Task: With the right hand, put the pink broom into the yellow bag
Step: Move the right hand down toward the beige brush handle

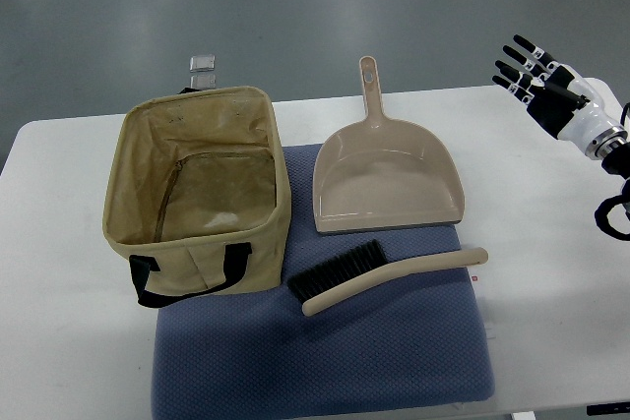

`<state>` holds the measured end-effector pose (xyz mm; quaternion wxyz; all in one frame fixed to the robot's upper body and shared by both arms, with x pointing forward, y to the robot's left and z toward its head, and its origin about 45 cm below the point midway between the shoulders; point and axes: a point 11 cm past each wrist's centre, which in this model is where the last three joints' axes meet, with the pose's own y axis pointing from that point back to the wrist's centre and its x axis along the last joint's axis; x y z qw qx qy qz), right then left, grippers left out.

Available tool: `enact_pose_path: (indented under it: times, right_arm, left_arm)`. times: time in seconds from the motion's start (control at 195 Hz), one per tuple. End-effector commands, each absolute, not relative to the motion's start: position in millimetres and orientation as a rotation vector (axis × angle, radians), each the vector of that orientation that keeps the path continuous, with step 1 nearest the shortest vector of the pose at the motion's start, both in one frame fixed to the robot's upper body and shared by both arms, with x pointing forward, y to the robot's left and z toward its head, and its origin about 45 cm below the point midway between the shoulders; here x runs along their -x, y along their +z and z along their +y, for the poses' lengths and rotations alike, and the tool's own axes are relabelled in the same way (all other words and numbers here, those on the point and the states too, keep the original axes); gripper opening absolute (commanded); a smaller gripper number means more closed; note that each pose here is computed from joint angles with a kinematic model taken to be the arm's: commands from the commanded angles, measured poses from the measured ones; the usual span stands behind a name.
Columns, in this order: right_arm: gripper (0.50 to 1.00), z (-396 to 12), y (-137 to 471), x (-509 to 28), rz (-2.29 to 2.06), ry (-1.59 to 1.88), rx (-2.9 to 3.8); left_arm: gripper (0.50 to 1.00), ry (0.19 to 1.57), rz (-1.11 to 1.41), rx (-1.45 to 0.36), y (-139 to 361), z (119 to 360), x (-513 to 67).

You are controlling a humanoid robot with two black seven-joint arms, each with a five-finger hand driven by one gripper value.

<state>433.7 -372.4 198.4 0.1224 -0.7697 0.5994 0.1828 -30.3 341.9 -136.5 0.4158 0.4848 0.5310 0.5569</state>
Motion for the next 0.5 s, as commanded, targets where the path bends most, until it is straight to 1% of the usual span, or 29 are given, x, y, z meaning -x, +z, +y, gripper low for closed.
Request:
enact_pose_path:
  times: [0.0,0.493]
  right_arm:
    - [0.93,-371.7,199.5,-434.4,1.748,0.531,2.252]
    - [0.93,-369.6,211.6,-439.2,1.704,0.495,2.287]
  left_arm:
    - [1.0,1.399,1.333,-1.217,-136.5,341.9,30.3]
    - [1.0,1.399,1.333,-1.217,-136.5,341.9,30.3]
